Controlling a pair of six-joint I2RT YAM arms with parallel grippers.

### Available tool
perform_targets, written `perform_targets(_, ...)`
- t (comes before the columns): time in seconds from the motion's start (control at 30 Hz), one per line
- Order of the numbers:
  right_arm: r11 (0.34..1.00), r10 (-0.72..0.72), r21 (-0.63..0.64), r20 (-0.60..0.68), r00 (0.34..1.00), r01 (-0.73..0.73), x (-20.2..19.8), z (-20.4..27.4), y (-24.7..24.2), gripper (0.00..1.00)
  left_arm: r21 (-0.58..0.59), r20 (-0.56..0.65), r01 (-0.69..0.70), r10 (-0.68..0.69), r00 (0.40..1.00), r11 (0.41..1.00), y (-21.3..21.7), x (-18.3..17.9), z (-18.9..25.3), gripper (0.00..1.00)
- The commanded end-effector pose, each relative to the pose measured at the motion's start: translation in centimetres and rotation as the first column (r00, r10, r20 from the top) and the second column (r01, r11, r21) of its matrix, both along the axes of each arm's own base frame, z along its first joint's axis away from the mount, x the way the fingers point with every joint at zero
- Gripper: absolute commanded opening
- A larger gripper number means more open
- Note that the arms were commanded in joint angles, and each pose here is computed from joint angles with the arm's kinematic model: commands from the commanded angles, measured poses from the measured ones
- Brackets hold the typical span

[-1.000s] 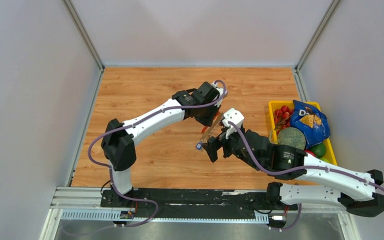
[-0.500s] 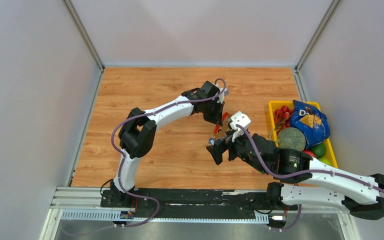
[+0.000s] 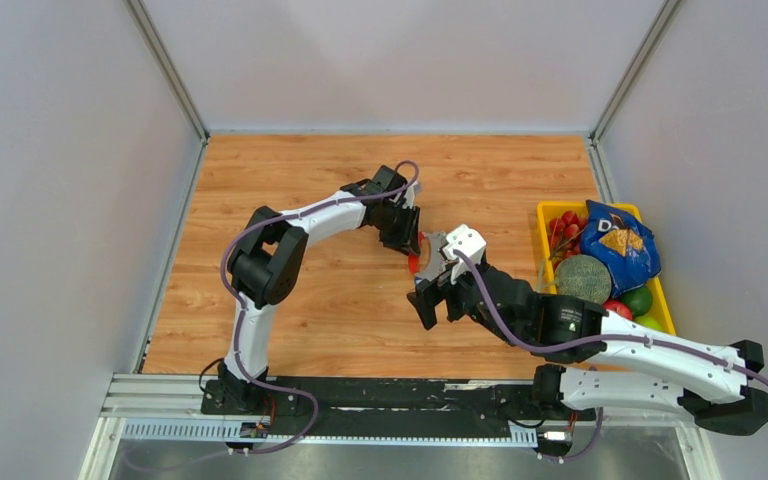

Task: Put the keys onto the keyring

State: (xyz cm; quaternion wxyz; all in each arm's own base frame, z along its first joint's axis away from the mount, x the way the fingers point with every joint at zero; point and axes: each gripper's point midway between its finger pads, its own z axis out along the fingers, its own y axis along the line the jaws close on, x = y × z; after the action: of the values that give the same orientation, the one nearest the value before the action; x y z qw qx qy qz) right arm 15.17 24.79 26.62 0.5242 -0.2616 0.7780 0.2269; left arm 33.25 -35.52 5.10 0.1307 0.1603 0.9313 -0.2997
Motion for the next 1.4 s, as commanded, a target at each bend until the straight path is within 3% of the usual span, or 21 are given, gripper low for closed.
perform_targets(0.0,0.998,-0.025,0.058,0.032,0.999,0.023,0.7,1.9,0.2,1.00,-0.003,0.059,0.012,-0.012,0.998,1.000,0.5,0.3,2.0,0.42)
perform_targets(0.1,0.997,-0.034,0.068,0.036,0.999,0.032,0.9,2.3,-0.1,1.00,0.067,0.129,-0.023,0.014,0.992,0.997,2.4,1.3,3.3,0.45)
perform_targets(0.13,0.997,-0.039,0.067,0.036,0.999,0.037,1.0,2.3,-0.1,1.00,0.107,0.179,-0.059,0.039,0.983,0.992,3.5,1.9,4.5,0.53)
perform_targets(0.3,0.997,-0.065,0.033,0.020,0.998,0.064,2.0,1.4,0.3,1.00,0.207,0.432,-0.213,0.106,0.896,0.955,8.7,3.5,12.3,0.60)
perform_targets(0.37,0.996,-0.084,0.021,0.007,0.996,0.083,2.6,0.9,0.4,1.00,0.212,0.514,-0.267,0.125,0.849,0.940,10.7,3.3,15.5,0.71)
perform_targets(0.47,0.991,-0.128,0.026,-0.012,0.992,0.128,3.8,0.6,0.2,1.00,0.207,0.595,-0.321,0.142,0.791,0.924,13.1,2.6,18.7,0.97)
perform_targets(0.67,0.980,-0.196,0.036,-0.026,0.980,0.197,6.3,0.8,0.2,1.00,0.078,0.714,-0.321,0.172,0.679,0.944,15.4,-0.2,24.2,1.00)
perform_targets(0.7,0.977,-0.209,0.031,-0.026,0.978,0.210,6.6,0.8,0.2,1.00,0.022,0.747,-0.324,0.200,0.634,0.946,15.8,-0.7,25.9,1.00)
perform_targets(0.9,0.943,-0.334,0.009,0.028,0.942,0.333,8.8,1.8,-0.5,1.00,-0.091,0.831,-0.367,0.274,0.484,0.926,19.3,-3.2,27.6,1.00)
perform_targets(1.07,0.905,-0.424,0.026,0.063,0.903,0.424,10.0,2.9,-1.5,1.00,-0.103,0.833,-0.356,0.276,0.479,0.929,20.4,-5.0,26.4,1.00)
perform_targets(1.23,0.785,-0.618,0.045,0.119,0.777,0.618,11.8,3.4,-4.0,1.00,-0.070,0.821,-0.381,0.270,0.503,0.922,21.7,-6.3,24.7,1.00)
perform_targets(1.37,0.716,-0.688,0.013,0.184,0.702,0.698,12.8,3.2,-5.0,1.00,-0.073,0.823,-0.370,0.265,0.502,0.926,22.1,-7.1,24.2,1.00)
